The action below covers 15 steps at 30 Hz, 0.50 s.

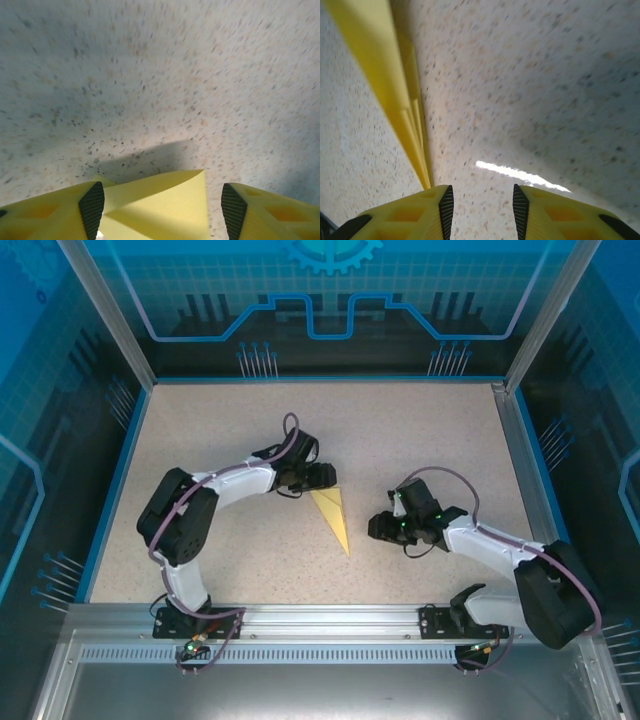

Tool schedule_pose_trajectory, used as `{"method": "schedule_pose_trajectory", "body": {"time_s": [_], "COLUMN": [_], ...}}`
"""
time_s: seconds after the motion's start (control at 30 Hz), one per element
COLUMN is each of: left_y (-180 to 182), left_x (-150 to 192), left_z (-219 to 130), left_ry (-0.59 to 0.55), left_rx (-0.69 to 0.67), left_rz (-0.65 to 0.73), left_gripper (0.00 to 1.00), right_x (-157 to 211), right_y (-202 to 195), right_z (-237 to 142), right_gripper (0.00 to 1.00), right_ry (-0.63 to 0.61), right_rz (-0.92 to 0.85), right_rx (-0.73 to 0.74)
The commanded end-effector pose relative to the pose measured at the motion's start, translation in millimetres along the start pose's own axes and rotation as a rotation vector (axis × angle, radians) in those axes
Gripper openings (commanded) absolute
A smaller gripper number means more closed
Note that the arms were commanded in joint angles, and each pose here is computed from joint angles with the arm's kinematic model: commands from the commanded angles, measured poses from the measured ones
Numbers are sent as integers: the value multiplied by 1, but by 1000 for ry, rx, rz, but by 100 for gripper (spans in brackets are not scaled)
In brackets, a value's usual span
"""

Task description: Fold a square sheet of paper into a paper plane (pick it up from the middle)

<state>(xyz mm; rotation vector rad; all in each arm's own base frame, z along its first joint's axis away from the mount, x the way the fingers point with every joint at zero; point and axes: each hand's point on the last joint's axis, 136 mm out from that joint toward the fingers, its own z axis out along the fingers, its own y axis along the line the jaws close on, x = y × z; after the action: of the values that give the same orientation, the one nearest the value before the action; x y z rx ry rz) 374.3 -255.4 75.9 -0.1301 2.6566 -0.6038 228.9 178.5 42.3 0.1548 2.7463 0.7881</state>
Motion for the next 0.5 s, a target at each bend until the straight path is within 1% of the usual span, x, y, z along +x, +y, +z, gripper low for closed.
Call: {"method": "schedule_pose_trajectory", "body": {"time_s": [0.0, 0.1, 0.17, 0.23, 0.33, 0.47], "left_y": [8, 2, -6, -12, -22, -33], "left_x": [-1, 8, 19, 32, 49, 65], "left_z": [-38, -53, -59, -60, -58, -44], "left_ry": [-51, -85, -99, -96, -84, -43], "left_rx": [-191, -285, -318, -338, -346, -366], "left_rz": [33, 62, 68, 77, 81, 107], "left_gripper": [73, 77, 79, 80, 81, 82], "right_x": [-27, -45, -54, -57, -52, -43], "right_y": [6, 5, 8, 4, -1, -9], "right_z": [-4, -7, -11, -14, -13, -13], "right_gripper": [40, 40, 41, 41, 42, 44], "right_ry": [-48, -87, -115, -137, -165, -171], "right_rz": [23, 74, 84, 95, 119, 124], "right_rx": [-41, -78, -103, -85, -98, -89]}}
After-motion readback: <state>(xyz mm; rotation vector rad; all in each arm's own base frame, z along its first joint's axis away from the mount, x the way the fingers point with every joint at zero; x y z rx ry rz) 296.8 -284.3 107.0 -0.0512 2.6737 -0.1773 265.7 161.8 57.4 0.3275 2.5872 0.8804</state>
